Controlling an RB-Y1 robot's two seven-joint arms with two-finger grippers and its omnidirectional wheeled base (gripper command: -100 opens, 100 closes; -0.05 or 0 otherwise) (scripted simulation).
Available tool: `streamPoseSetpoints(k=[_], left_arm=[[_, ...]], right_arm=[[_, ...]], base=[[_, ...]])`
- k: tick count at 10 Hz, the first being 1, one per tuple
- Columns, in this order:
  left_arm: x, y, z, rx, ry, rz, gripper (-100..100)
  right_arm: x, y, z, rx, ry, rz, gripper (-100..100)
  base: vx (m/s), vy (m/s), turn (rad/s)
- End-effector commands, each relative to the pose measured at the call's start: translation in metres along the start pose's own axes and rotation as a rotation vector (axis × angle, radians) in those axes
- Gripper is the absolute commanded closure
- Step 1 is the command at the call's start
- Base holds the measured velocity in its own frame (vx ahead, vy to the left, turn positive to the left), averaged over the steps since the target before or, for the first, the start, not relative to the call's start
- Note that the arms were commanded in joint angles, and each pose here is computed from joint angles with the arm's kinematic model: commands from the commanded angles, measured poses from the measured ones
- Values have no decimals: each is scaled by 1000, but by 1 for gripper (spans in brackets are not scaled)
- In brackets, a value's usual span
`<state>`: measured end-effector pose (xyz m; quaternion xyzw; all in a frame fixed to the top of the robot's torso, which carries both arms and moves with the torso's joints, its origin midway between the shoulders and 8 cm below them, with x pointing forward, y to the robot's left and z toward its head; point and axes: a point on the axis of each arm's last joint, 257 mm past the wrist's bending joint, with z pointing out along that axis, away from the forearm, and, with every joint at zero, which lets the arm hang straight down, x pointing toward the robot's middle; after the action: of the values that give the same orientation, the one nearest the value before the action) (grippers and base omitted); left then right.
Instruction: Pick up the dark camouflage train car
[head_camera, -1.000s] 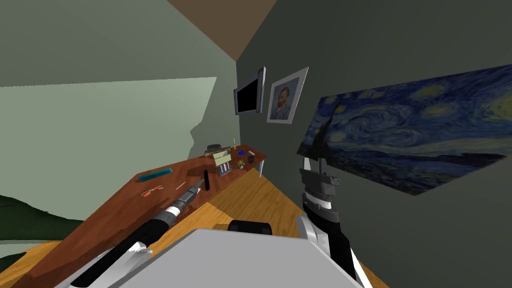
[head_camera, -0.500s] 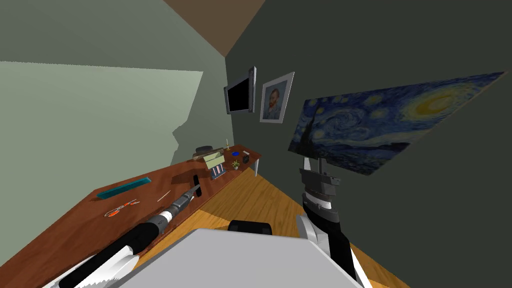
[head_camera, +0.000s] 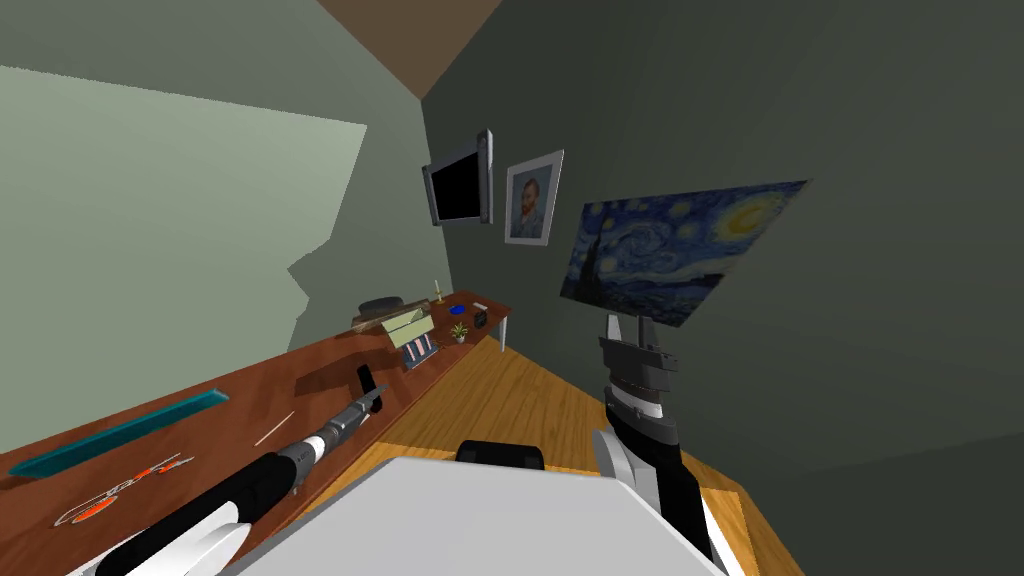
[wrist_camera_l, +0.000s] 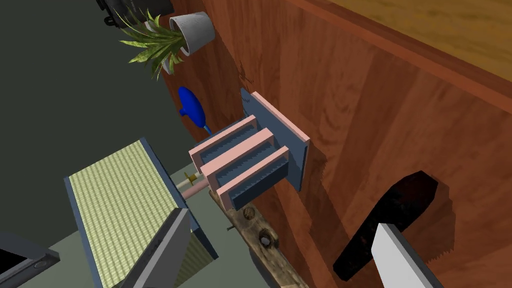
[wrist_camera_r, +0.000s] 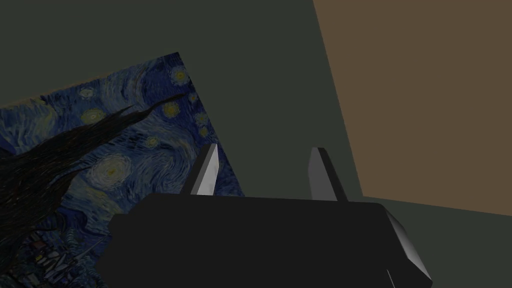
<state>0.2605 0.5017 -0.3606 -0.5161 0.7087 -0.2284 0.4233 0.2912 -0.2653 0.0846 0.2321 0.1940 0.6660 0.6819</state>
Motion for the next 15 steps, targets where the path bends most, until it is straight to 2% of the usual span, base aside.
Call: streamPoseSetpoints(k=[1,2,3,4,5,6,7,8,9,11,13,15], left_arm=[[-3,17,-3,-46,8,-10,-100],[-7,43,-8,-123,21,-6,-100],[-8,42,-8,-123,20,-19,-100],[-14,67,-13,-199,33,-12,-100],[-14,67,-13,-200,31,-29,-100],[-20,90,-19,-274,42,-27,-100],[-20,90,-19,-274,41,-39,-100],[-26,112,-27,-347,51,-33,-100],[-25,111,-27,-347,49,-51,-100],[-38,148,-43,-474,61,-55,-100],[-36,149,-44,-484,62,-76,-100],[-46,180,-62,-602,70,-92,-100]], right_arm=[[0,0,0,0,0,0,0],[0,0,0,0,0,0,0],[0,0,0,0,0,0,0],[0,0,0,0,0,0,0],[0,0,0,0,0,0,0],[0,0,0,0,0,0,0],[0,0,0,0,0,0,0],[0,0,0,0,0,0,0],[0,0,0,0,0,0,0],[0,0,0,0,0,0,0],[0,0,0,0,0,0,0],[0,0,0,0,0,0,0]], base=[[-12,35,-191],[-13,40,-373],[-11,47,-148],[-16,48,-290],[-18,52,-153],[-21,50,-338],[-20,55,-170],[-18,52,-232],[-11,53,-202],[-33,77,-403],[-26,73,-34],[-30,64,-347]])
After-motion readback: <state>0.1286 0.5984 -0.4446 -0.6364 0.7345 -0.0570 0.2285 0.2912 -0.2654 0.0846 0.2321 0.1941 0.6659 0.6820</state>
